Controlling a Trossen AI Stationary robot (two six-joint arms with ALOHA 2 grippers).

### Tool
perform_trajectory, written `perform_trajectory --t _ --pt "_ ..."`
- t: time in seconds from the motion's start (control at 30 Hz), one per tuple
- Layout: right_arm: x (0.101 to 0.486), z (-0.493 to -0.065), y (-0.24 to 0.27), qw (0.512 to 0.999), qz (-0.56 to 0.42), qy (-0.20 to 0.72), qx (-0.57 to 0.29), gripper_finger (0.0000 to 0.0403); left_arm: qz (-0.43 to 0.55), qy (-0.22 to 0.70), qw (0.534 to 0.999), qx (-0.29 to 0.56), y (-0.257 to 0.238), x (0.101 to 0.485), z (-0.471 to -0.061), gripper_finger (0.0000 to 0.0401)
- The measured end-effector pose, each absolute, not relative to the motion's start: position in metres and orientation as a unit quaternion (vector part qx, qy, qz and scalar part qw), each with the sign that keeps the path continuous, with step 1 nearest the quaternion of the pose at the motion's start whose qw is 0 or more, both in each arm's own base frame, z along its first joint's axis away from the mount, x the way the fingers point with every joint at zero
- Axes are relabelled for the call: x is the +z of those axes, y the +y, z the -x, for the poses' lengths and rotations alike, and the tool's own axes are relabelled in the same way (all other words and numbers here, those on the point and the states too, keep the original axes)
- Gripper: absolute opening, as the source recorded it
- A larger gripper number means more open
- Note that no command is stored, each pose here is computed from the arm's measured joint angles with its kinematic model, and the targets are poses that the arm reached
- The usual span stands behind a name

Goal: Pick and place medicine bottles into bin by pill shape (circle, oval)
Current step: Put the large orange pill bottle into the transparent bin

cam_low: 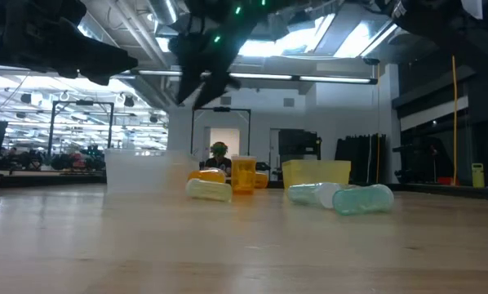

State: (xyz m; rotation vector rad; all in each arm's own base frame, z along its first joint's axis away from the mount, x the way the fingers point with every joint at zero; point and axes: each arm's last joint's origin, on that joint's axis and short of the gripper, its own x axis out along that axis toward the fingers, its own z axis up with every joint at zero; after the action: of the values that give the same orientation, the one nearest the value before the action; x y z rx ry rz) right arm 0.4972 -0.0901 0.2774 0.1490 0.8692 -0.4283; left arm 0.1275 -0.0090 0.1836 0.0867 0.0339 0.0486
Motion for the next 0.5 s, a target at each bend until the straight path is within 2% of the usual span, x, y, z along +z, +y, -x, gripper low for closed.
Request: perform_trajectory --t 0.2,0.33,0.4,0.5 --pt "0.305 -0.442 -0.077 0.8 -0.063 0.55 -0.231 0.0264 -0.043 0.018 0.999 0.024 -0.009 0.183 -0.128 0.0149" --pt "0.325 -0.396 -0.063 0.721 -0.073 0.616 -0.309 0.0264 -0.035 0.026 0.999 0.024 -0.009 0.182 -0.128 0.0149" --pt "0.33 -0.387 -0.055 0.729 -0.063 0.597 -0.33 0.0264 -0.036 0.041 0.998 0.021 -0.009 0.179 -0.127 0.0149" --pt "0.339 -0.367 -0.033 0.748 -0.055 0.585 -0.308 0.0264 -0.04 0.074 0.996 0.015 -0.009 0.173 -0.126 0.0149"
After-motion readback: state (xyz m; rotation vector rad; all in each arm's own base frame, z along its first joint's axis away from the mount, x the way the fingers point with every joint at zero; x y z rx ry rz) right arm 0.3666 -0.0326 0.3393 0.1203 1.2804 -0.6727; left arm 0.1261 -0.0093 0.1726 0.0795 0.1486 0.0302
